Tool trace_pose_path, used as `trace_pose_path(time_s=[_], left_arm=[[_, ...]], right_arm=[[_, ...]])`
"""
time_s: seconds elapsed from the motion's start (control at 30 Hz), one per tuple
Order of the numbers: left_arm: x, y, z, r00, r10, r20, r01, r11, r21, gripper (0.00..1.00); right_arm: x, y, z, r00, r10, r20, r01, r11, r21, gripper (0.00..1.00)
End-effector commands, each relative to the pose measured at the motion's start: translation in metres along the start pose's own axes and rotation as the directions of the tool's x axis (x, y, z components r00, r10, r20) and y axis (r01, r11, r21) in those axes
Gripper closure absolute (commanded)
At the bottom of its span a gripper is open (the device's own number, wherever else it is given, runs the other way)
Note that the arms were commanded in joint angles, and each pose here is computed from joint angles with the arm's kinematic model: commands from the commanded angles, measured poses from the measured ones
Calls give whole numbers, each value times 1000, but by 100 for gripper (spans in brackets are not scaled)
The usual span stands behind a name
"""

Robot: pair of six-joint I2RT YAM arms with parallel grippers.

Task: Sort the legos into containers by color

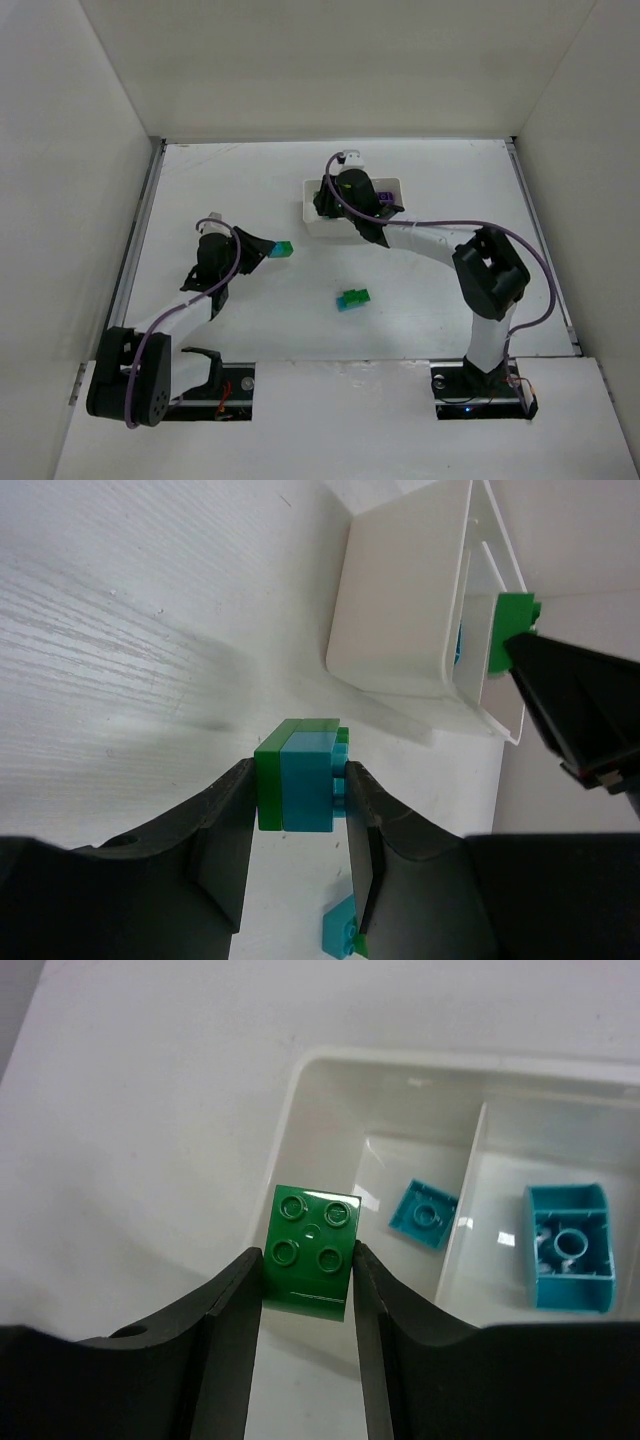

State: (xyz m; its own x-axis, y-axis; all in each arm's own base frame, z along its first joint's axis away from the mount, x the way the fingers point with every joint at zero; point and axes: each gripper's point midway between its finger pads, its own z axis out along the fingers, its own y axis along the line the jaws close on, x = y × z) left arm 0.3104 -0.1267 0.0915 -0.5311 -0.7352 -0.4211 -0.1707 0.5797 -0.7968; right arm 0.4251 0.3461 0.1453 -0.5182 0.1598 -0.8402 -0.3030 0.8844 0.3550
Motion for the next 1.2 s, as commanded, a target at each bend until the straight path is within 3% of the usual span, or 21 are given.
trace_pose_path(time_s=[0.0,0.07,0.23,0.3,0.4,0.47,0.57,0.6,0.67,0.8,1.03,1.17], left_arm=[[-16,-34,-4,998,41,54,-47,994,98,84],[-15,-41,-7,997,49,56,-55,991,118,84],[-9,-54,-17,998,50,42,-56,985,161,84],[-5,-60,-22,998,48,35,-53,983,175,84],[-2,-65,-28,999,28,21,-31,983,183,84],[1,-69,-30,1000,10,-5,-9,982,191,84],[9,-72,-34,999,-10,-52,20,980,199,84],[16,-75,-37,997,-13,-79,29,979,203,84],[18,-76,-38,996,-19,-87,37,978,206,84],[30,-90,-44,990,-4,-144,39,969,245,84],[78,-80,-64,912,-30,-408,110,979,173,86],[102,-55,-80,880,-46,-473,103,990,96,86]], right_arm=[[-52,2,8,990,13,142,-15,1000,15,67],[-51,1,12,990,10,138,-14,1000,27,63],[-54,-1,10,989,-3,146,-5,999,52,34],[-66,1,-2,985,-3,171,-6,999,51,27],[-83,5,-30,978,-3,208,-2,1000,24,27],[-78,15,-53,979,-20,202,26,999,-27,33],[-43,37,-92,990,-41,137,60,988,-143,53],[2,51,-128,996,-63,66,77,967,-244,57],[13,56,-140,996,-71,50,83,957,-278,56],[50,80,-180,987,-162,24,155,883,-443,38],[70,87,-210,964,-255,72,254,809,-530,30],[87,74,-210,962,-269,44,252,817,-519,29]])
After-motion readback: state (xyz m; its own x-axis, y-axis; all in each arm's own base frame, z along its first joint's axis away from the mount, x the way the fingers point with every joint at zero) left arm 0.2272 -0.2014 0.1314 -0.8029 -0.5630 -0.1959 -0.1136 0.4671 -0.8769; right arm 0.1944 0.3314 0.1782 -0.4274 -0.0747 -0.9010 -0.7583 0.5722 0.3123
